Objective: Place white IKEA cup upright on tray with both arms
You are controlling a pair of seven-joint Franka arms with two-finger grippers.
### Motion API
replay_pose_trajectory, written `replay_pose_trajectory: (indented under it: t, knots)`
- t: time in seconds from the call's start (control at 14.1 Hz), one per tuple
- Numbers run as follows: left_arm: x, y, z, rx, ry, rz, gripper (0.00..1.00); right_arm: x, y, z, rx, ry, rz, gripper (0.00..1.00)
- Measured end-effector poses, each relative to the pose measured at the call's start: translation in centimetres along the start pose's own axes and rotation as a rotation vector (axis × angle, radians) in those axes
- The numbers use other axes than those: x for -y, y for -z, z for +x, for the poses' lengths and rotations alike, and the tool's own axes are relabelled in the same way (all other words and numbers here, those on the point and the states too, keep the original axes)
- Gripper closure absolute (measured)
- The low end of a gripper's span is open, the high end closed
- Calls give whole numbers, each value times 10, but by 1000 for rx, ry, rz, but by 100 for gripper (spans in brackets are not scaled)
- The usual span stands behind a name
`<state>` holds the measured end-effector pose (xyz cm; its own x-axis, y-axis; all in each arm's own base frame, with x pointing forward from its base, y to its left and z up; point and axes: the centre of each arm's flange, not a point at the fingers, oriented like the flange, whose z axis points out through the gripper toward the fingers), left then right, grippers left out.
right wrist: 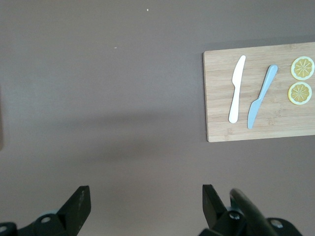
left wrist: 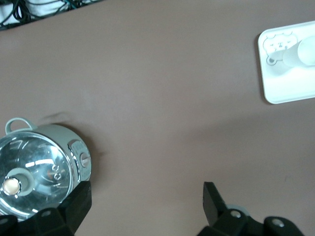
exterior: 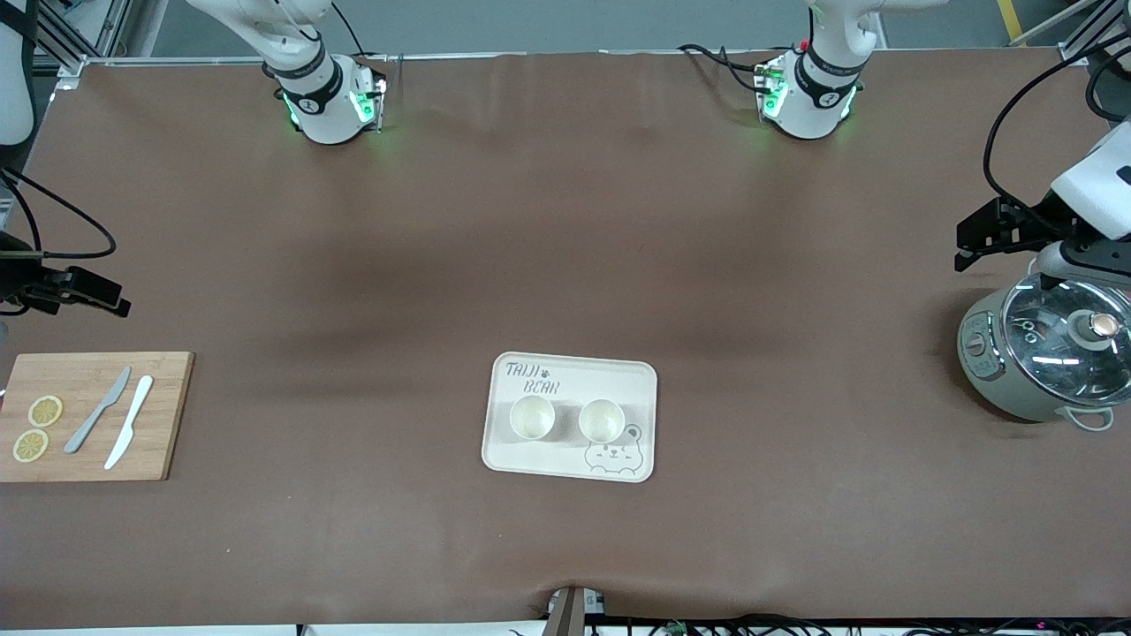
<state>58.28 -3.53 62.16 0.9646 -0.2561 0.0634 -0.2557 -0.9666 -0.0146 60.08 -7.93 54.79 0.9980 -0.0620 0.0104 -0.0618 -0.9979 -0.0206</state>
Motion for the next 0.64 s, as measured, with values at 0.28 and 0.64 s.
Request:
replay_pose_trajectory:
  t: [0.28, 0.64]
  knots:
    - [-2, -1, -1, 12, 0, -3, 0, 0, 0, 0, 0, 0, 0, 0]
    - [-21, -3, 0, 36, 8, -10, 0, 0, -1, 0, 2, 0, 0, 0]
